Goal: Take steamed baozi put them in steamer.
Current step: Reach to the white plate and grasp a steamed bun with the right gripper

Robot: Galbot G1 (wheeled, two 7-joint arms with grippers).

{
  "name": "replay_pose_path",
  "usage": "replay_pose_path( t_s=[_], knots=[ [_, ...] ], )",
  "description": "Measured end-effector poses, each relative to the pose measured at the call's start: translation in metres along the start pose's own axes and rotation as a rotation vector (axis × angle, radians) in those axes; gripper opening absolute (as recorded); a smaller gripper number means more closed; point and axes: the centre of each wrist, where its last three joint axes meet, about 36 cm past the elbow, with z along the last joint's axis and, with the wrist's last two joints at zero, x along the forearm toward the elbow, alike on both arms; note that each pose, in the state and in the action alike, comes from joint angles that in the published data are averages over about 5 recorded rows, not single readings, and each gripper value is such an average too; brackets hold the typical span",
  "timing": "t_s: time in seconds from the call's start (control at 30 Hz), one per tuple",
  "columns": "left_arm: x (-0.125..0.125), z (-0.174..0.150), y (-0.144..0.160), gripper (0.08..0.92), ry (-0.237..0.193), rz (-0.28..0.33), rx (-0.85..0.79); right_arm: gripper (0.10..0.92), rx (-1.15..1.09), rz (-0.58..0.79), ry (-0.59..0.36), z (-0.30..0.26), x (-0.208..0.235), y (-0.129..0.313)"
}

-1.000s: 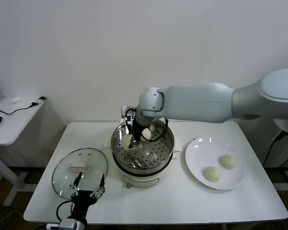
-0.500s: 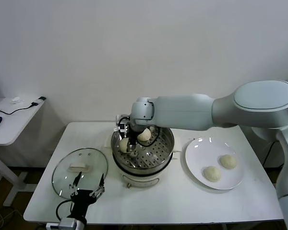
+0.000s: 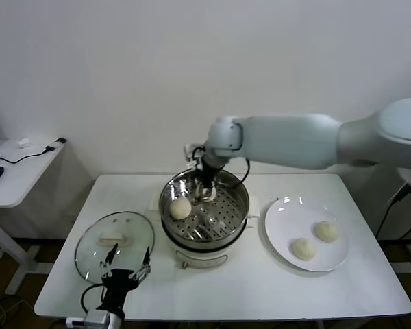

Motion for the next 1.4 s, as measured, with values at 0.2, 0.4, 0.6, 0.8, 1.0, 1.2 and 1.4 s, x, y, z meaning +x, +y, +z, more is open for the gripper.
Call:
replay_pose_path(
  t_s=[0.2,0.4,0.6,0.8,1.0,1.2,1.4],
  knots=[
    [-0.002,0.000,0.000,0.823,-0.001,0.001,0.002,0.823,-0.064,-0.040,0.062,0.099,0.033,0.031],
    [-0.005,0.002,-0.001,0.823,0.005,0.000,0.005,0.823,-0.152,-0.082,0.101,0.181,0.031,0.081],
    [-0.006,0.003,-0.001,0.823,0.011,-0.004,0.006,0.823,-0.215,-0.128,0.130,0.229,0.006,0.125],
    [-0.005,0.006,0.001,0.823,0.019,-0.010,0.004,0.823,-0.260,-0.153,0.145,0.255,-0.024,0.152],
    [-0.004,0.008,0.001,0.823,0.027,-0.012,0.004,0.823,-0.303,-0.156,0.152,0.270,-0.053,0.168],
    [-0.005,0.011,0.001,0.823,0.033,-0.013,0.003,0.823,-0.335,-0.153,0.158,0.278,-0.077,0.176],
    [-0.005,0.012,0.001,0.823,0.033,-0.012,0.003,0.823,-0.348,-0.151,0.164,0.279,-0.096,0.179]
  ],
)
